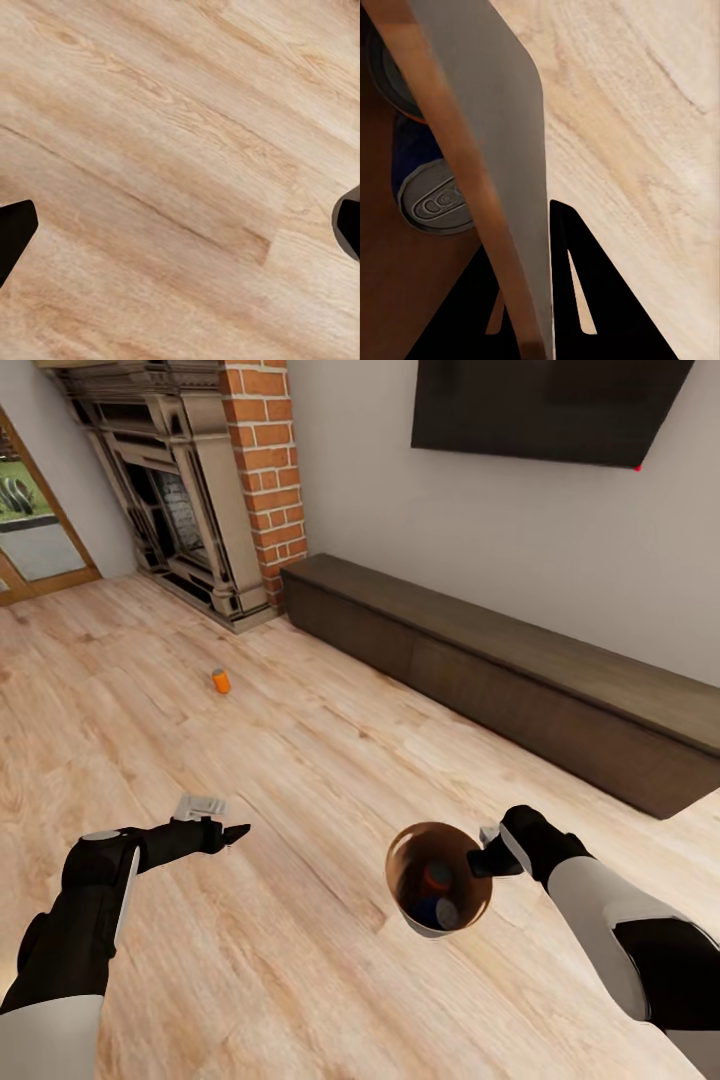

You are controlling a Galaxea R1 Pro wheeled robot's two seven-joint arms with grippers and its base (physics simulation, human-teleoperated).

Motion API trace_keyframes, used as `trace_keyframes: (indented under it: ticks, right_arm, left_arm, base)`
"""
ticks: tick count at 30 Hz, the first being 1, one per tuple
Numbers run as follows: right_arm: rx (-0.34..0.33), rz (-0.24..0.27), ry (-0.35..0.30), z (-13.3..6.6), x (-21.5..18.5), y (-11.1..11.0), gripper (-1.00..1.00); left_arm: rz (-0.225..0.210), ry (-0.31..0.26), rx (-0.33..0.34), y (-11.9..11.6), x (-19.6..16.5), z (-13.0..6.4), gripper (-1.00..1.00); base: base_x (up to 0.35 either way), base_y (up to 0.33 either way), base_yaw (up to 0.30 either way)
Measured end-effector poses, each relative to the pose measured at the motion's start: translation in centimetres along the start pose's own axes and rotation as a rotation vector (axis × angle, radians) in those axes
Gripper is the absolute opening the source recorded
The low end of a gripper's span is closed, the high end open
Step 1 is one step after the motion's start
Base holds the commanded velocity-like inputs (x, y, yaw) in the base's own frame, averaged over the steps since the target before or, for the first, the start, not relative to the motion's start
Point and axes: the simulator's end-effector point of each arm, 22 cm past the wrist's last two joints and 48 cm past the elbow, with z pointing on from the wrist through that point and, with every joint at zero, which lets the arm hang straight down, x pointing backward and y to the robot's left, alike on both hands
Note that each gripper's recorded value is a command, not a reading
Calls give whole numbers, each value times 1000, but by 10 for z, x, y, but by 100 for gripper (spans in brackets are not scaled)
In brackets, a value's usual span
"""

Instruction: Put the three can of soda from the living room inside the tash can in the kitchen.

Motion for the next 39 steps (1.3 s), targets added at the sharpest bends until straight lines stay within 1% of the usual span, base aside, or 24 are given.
trace_keyframes:
  ticks: [4, 7, 11, 15, 21, 25, 30, 35, 39]
  right_arm:
    - [-9, 6, 0, 1, 1, 2, -100]
    - [-3, -4, 5, 2, 2, 3, -100]
    - [-20, 5, 4, 3, 3, 9, -100]
    - [-4, -8, 5, 2, 4, 6, -100]
    - [-18, 1, 4, 2, 3, 10, -100]
    - [-9, -10, 5, 3, 4, 10, -100]
    - [-22, -3, 3, 2, 3, 13, -100]
    - [-16, -12, 5, 3, 3, 14, -100]
    - [-33, -1, 4, 3, 3, 19, -100]
  left_arm:
    - [-5, 5, 0, 0, 1, 0, 100]
    - [-13, 14, 0, 0, 3, 0, 100]
    - [-18, 19, 0, 0, 4, 0, 100]
    - [-22, 21, 0, 0, 4, -1, 100]
    - [-23, 22, 0, 0, 4, -1, 100]
    - [-22, 22, 1, -1, 4, -1, 100]
    - [-22, 22, 1, -1, 4, -1, 100]
    - [-22, 23, 1, -1, 4, -1, 100]
    - [-22, 23, 1, -1, 4, -1, 100]
  base:
    - [291, 162, 1]
    - [280, 201, -28]
    - [264, 225, -96]
    - [252, 238, -96]
    - [248, 242, -26]
    - [235, 250, -4]
    - [216, 265, -1]
    - [204, 274, 0]
    - [203, 275, 0]
